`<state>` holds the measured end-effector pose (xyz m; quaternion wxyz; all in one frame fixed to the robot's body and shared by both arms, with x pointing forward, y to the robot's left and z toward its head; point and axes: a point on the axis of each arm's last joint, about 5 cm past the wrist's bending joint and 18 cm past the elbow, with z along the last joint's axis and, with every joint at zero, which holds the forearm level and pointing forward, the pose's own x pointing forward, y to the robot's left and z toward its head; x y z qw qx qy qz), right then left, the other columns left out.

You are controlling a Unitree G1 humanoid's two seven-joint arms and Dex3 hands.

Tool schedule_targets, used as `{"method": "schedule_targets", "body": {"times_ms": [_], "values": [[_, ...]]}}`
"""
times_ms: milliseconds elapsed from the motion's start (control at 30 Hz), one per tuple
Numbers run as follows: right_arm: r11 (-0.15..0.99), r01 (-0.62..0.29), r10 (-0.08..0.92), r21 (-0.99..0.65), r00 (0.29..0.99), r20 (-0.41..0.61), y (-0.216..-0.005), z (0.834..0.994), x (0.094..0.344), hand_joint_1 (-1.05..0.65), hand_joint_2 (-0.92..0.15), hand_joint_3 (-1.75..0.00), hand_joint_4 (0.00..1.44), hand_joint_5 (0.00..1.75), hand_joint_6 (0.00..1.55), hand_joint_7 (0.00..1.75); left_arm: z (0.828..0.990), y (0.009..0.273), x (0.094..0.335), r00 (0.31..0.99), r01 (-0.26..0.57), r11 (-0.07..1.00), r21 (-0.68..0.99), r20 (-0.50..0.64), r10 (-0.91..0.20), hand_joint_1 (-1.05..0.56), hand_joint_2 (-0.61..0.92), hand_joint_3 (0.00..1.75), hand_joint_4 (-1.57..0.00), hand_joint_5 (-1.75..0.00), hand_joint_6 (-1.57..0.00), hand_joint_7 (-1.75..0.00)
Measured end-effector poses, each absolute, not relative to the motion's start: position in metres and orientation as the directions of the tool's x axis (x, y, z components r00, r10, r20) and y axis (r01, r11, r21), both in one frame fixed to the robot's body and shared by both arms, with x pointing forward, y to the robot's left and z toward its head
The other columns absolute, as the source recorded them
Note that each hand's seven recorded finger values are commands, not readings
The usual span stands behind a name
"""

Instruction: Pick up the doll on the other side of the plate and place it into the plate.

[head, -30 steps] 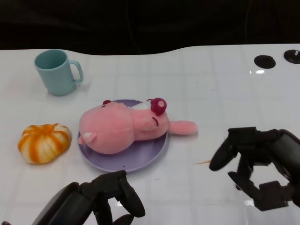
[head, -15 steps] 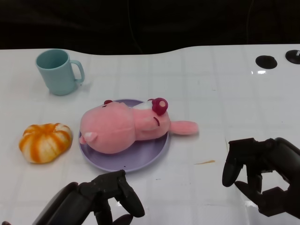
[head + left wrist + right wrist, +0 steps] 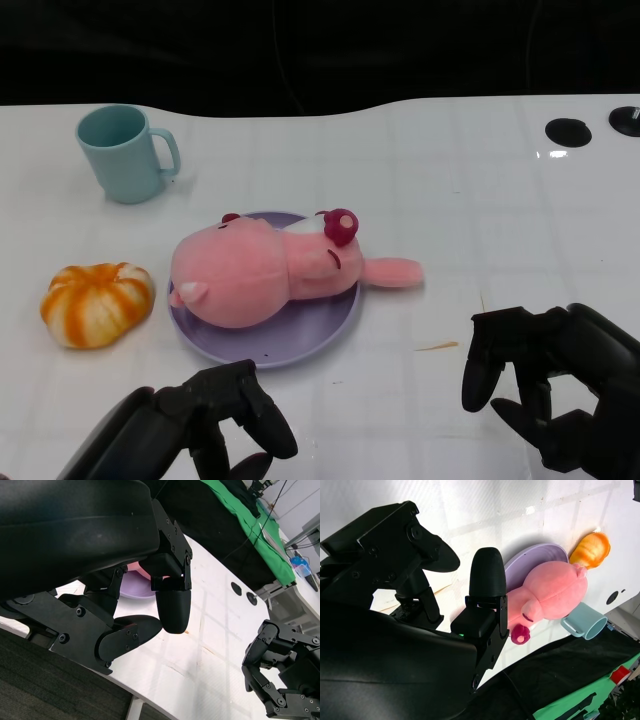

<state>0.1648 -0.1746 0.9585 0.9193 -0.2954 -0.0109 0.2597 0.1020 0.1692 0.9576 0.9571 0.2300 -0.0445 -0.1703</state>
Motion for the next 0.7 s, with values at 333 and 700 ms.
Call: {"method": "schedule_targets", "body": {"times_ms": [333,700], "values": [[0.681,-0.476,0.490,-0.556,0.861,-0.136,-0.1743,0.9600,0.1663,-0.02,-0.38,-1.24,0.87,1.75,0.79,1.32,0.9576,0.1698,0.1021,0.940,0.302,0.837,0.457,0.006,-0.342,-0.22,0.70,0.84,-0.65,-1.62,-0.61,-1.22],[0.660,-0.491,0.500,-0.568,0.852,-0.155,-0.1748,0.9603,0.1662,-0.05,-0.40,-1.21,0.88,1.75,0.81,1.27,0.9574,0.1700,0.1017,0.940,0.302,0.838,0.455,0.005,-0.341,-0.22,0.73,0.78,-0.65,-1.64,-0.63,-1.17]]}}
